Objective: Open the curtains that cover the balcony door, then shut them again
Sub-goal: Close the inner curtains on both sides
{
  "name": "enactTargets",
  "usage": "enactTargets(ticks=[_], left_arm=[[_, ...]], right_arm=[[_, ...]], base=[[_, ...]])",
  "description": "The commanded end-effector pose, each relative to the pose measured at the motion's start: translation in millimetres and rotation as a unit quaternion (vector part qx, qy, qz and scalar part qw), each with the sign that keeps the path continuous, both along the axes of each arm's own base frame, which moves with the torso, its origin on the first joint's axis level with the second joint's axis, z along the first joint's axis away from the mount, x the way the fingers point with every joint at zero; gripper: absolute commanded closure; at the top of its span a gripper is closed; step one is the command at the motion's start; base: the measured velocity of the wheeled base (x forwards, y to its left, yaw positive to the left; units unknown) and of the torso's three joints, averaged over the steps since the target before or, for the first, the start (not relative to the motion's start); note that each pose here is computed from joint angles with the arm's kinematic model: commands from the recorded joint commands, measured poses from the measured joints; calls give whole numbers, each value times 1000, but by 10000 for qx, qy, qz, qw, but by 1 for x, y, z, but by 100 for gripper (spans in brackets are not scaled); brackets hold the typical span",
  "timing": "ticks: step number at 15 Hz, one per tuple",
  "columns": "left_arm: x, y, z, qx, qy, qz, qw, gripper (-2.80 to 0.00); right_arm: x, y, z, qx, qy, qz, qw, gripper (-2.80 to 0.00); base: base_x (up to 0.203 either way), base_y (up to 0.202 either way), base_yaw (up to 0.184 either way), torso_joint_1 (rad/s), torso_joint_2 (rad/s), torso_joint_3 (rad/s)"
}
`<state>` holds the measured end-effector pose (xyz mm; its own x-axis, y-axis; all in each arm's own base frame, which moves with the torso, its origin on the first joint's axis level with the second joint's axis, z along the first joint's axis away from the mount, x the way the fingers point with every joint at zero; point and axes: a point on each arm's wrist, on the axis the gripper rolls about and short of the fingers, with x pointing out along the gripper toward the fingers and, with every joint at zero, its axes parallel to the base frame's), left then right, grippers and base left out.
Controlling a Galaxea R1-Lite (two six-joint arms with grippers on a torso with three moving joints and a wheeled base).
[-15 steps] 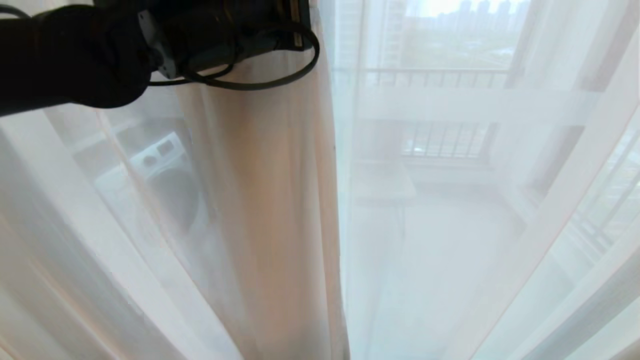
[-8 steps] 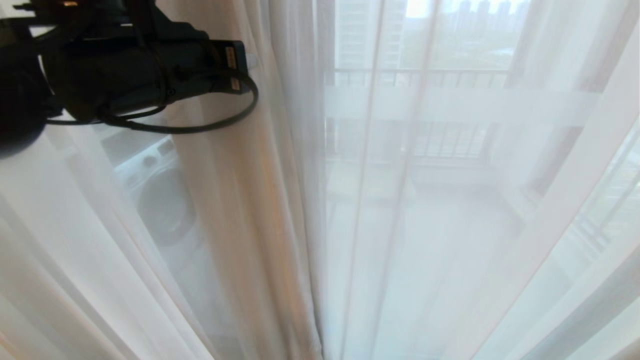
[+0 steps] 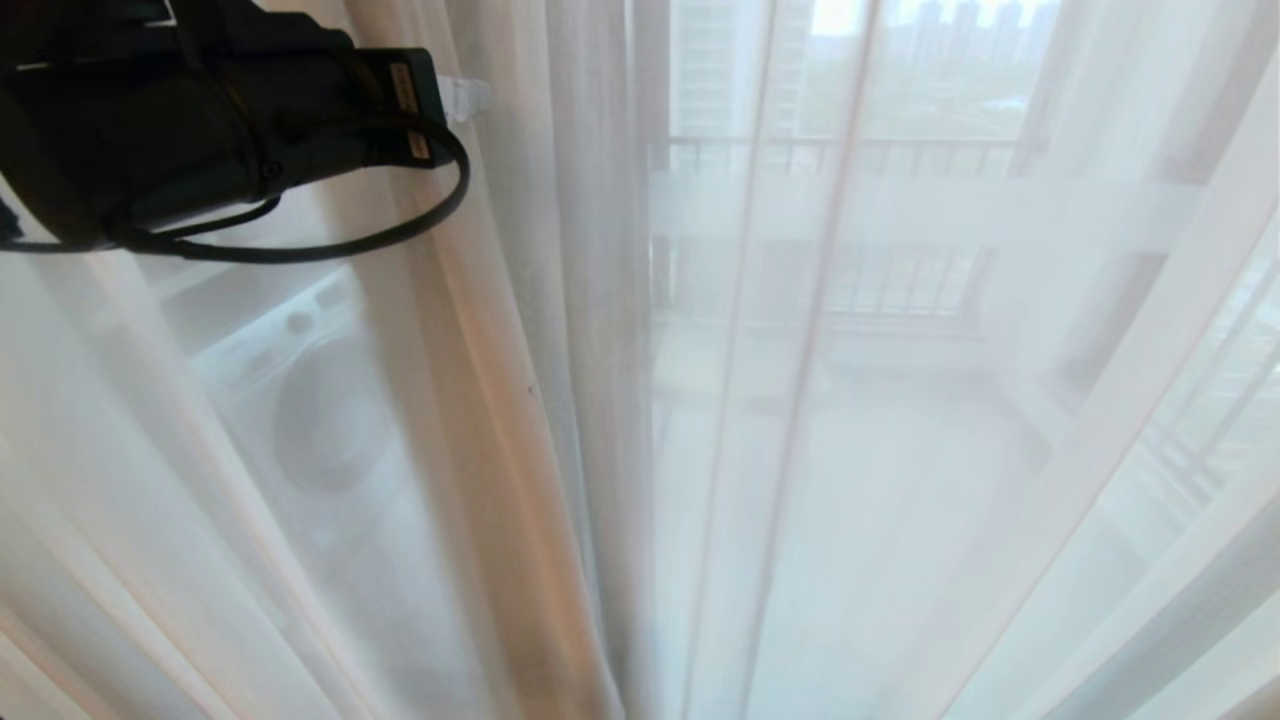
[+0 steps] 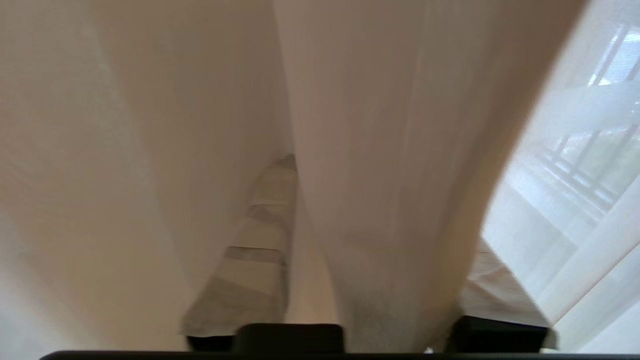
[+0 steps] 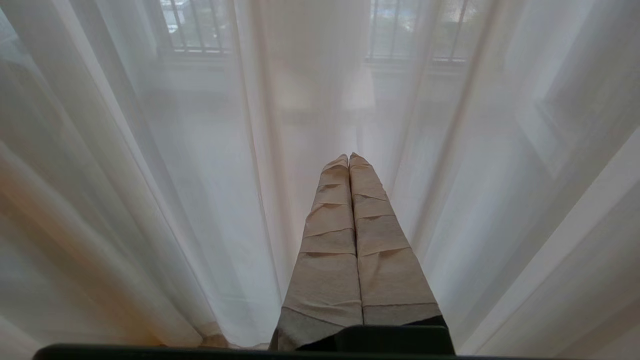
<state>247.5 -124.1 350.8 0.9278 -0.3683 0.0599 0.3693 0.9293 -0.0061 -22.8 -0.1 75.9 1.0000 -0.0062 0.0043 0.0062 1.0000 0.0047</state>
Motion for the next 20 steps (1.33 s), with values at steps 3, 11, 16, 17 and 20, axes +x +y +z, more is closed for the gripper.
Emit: enactTargets(ticks=[3,11,16,17,20], left_arm=[[-22,12,9,-97,-145,8,9998,-280],[-114,57,-8,-175,-249,-86,9995,-280],[-161,77,-40,-95,-65,-283,9995,-280],[-164,78,-41,-100,-81,-330,9994,-280],[-165,77,-41,-94,-77,-397,9991,-280]], right_arm=[[0,0,0,0,-2,0,10000,0],[0,0,0,0,-2,0,10000,0],[0,0,0,0,-2,0,10000,0],[0,0,0,0,-2,0,10000,0],[0,0,0,0,-2,0,10000,0]], base=[[0,0,0,0,0,0],[0,0,0,0,0,0],[0,0,0,0,0,0],[0,0,0,0,0,0],[0,0,0,0,0,0]])
